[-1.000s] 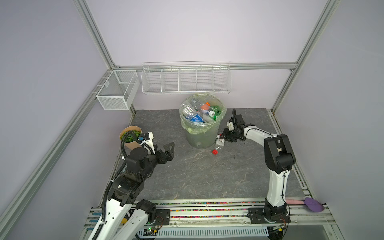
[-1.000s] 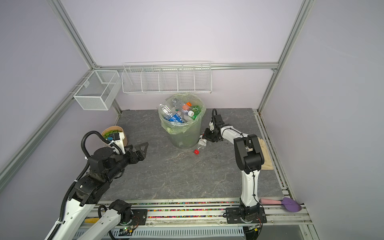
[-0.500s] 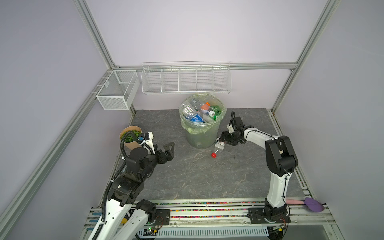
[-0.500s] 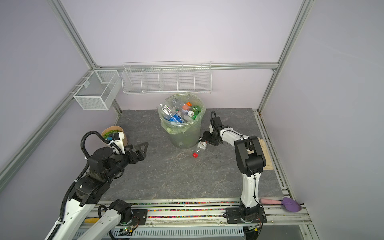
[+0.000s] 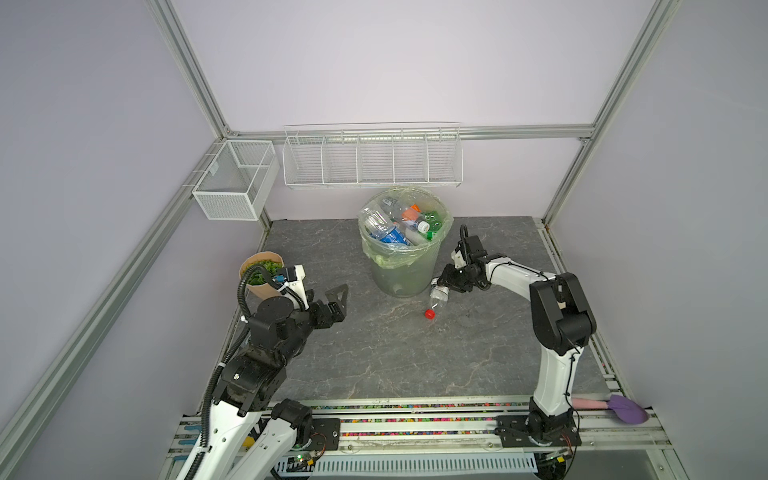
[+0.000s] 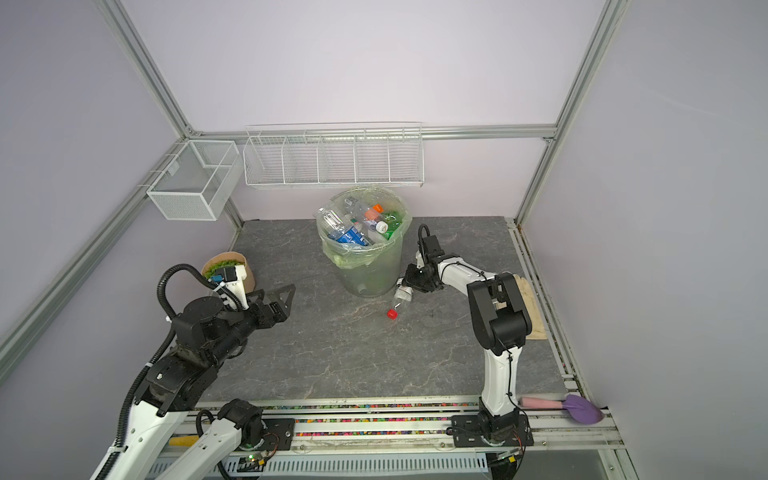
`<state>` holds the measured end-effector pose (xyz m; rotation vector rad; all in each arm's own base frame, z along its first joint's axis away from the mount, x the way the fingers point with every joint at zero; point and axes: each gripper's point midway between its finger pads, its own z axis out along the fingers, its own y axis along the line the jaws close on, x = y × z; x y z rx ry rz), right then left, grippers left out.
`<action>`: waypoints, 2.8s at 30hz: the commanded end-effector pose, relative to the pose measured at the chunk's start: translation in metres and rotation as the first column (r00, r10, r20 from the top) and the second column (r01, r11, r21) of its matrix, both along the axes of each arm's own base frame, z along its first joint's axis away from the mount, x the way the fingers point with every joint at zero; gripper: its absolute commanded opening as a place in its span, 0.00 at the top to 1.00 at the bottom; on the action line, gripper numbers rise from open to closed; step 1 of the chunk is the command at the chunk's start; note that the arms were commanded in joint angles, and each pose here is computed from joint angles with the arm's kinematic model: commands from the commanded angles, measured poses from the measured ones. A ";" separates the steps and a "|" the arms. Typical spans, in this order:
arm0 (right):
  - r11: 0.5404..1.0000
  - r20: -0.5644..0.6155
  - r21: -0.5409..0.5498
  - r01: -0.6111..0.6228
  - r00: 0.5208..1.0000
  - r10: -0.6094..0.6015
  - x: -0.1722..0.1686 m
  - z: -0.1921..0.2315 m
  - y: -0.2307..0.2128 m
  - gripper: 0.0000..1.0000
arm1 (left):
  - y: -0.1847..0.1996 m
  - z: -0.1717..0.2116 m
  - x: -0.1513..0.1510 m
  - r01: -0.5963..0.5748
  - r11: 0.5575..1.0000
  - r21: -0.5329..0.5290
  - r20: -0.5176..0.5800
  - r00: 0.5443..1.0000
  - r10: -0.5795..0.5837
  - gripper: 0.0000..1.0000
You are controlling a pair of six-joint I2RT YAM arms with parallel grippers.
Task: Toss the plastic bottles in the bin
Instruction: 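Lift the red-labelled bottle with the right gripper and carry it over the bin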
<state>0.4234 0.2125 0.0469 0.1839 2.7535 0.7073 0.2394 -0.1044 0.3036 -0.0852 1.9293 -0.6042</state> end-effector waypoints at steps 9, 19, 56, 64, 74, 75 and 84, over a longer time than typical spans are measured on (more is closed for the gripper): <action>0.997 -0.044 -0.069 0.040 0.998 -0.043 -0.023 -0.006 -0.018 0.71 | 0.001 -0.001 -0.002 -0.005 1.000 -0.008 -0.003 1.000 0.005 0.01; 0.996 0.073 -0.074 0.056 0.996 -0.050 -0.028 0.049 -0.034 0.72 | -0.001 0.001 0.000 -0.001 1.000 -0.010 0.003 1.000 0.001 0.01; 0.992 0.860 0.125 -0.032 0.502 -0.093 -0.107 0.411 -0.062 0.64 | -0.007 0.008 0.003 0.017 0.999 -0.049 0.012 1.000 -0.016 0.01; 0.987 0.890 0.140 -0.078 0.447 -0.091 -0.089 0.449 -0.044 0.63 | -0.007 0.011 0.003 0.018 0.999 -0.050 0.018 1.000 -0.017 0.01; 0.984 0.886 0.111 -0.142 0.463 -0.033 -0.036 0.458 0.006 0.62 | -0.005 0.014 0.000 0.014 0.999 -0.050 0.024 1.000 -0.013 0.01; 0.984 0.880 0.105 -0.147 0.475 -0.023 -0.028 0.454 0.013 0.62 | -0.005 0.014 0.001 0.014 0.999 -0.049 0.024 1.000 -0.013 0.01; 0.974 0.708 -0.018 -0.226 0.685 0.172 0.041 0.357 0.066 0.12 | -0.005 0.016 -0.001 0.018 0.999 -0.047 0.024 1.000 -0.017 0.01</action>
